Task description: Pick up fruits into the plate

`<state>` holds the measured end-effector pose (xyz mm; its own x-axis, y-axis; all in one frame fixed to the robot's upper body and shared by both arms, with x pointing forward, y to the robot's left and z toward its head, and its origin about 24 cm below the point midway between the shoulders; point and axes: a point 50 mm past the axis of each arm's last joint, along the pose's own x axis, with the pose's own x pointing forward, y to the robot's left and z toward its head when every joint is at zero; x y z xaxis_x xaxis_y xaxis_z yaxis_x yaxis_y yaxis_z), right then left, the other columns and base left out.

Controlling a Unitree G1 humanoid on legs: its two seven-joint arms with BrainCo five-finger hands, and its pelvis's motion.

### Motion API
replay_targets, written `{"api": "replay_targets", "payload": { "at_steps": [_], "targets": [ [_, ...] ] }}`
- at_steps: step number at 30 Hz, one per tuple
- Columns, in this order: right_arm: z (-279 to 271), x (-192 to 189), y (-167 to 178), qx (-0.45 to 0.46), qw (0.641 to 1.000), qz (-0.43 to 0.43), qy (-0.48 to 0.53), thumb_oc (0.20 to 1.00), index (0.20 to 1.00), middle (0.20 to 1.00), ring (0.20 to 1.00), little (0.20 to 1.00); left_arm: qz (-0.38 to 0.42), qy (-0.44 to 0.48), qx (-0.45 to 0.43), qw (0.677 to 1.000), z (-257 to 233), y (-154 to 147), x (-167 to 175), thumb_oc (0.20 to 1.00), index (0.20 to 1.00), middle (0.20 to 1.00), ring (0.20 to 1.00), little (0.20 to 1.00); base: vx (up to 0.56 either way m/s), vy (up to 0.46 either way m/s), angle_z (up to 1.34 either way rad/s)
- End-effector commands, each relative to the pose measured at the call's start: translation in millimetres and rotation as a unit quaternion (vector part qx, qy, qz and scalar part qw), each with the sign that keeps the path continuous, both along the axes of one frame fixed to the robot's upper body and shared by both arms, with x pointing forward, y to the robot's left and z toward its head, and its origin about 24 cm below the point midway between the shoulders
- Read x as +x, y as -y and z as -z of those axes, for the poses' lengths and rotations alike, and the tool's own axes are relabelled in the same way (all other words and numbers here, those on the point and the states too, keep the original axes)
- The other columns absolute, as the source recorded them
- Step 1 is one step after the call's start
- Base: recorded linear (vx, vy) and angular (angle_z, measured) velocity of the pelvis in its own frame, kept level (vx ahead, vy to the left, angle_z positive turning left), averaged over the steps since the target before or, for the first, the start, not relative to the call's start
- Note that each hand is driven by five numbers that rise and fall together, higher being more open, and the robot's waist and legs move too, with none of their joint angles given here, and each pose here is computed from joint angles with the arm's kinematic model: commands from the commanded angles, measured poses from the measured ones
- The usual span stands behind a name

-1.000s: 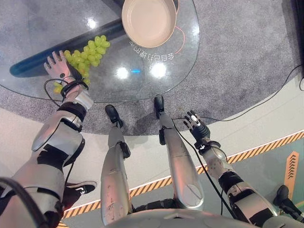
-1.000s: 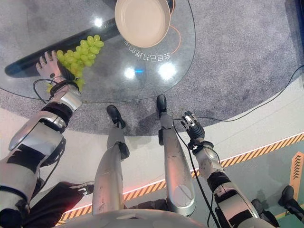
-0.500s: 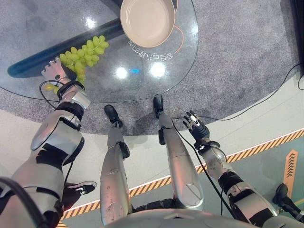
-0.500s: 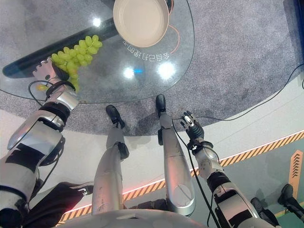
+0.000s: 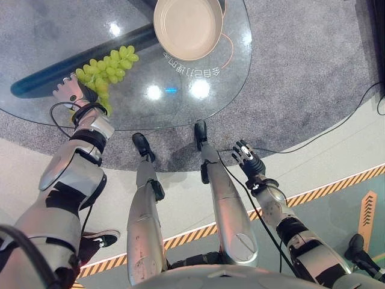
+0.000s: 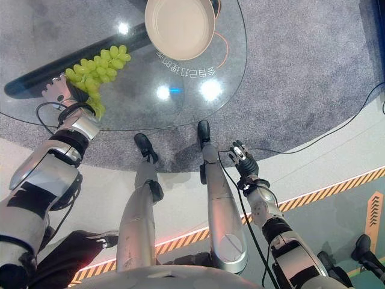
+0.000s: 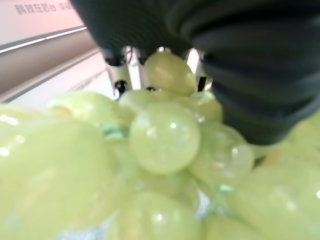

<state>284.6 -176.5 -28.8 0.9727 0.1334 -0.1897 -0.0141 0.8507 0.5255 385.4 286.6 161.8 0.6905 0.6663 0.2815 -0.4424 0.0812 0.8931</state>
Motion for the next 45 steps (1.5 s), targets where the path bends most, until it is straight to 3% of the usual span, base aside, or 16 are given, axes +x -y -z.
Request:
{"api": "replay_targets", "payload": {
  "at_steps": [1, 15, 23, 28, 38, 45],
  "targets": [
    [-0.1, -7.1, -0.4, 0.021, 1.000, 0.013, 0.016, 1.000, 1.000, 1.000, 1.000, 1.000, 0.031, 0.029, 0.002, 0.999, -14.6, 6.3, 6.2, 0.200, 0.200, 0.200, 0.200, 0.200, 0.00, 0.000, 0.00],
    [-12.4, -4.8, 18.2, 0.007, 0.998, 0.037, 0.055, 1.000, 1.000, 1.000, 1.000, 1.000, 0.112, 0.015, 0.007, 0.994, -20.9, -3.9, 3.8, 0.200, 0.200, 0.200, 0.200, 0.200, 0.02, 0.033, 0.00],
    [-24.5, -7.0, 27.4, -0.008, 0.995, 0.046, 0.085, 1.000, 1.000, 1.000, 1.000, 1.000, 0.181, -0.018, 0.071, 0.981, -22.4, -10.7, -8.2, 0.200, 0.200, 0.200, 0.200, 0.200, 0.07, 0.037, 0.08],
    [-38.5, -9.1, 24.0, -0.039, 0.992, 0.004, 0.117, 1.000, 1.000, 1.000, 1.000, 1.000, 0.221, -0.054, 0.136, 0.964, -27.3, -11.1, -19.4, 0.200, 0.200, 0.200, 0.200, 0.200, 0.09, 0.015, 0.13],
    [-83.2, -9.5, 37.5, -0.117, 0.967, -0.122, 0.188, 1.000, 1.000, 1.000, 1.000, 1.000, 0.299, -0.123, 0.295, 0.899, -48.8, -6.7, -46.8, 0.200, 0.200, 0.200, 0.200, 0.200, 0.10, -0.036, 0.08],
    [-124.3, -3.8, 49.2, -0.221, 0.924, -0.247, 0.192, 1.000, 1.000, 1.000, 1.000, 1.000, 0.383, -0.168, 0.386, 0.822, -55.5, 13.3, -63.9, 0.200, 0.200, 0.200, 0.200, 0.200, 0.13, -0.022, 0.02]
  ]
}}
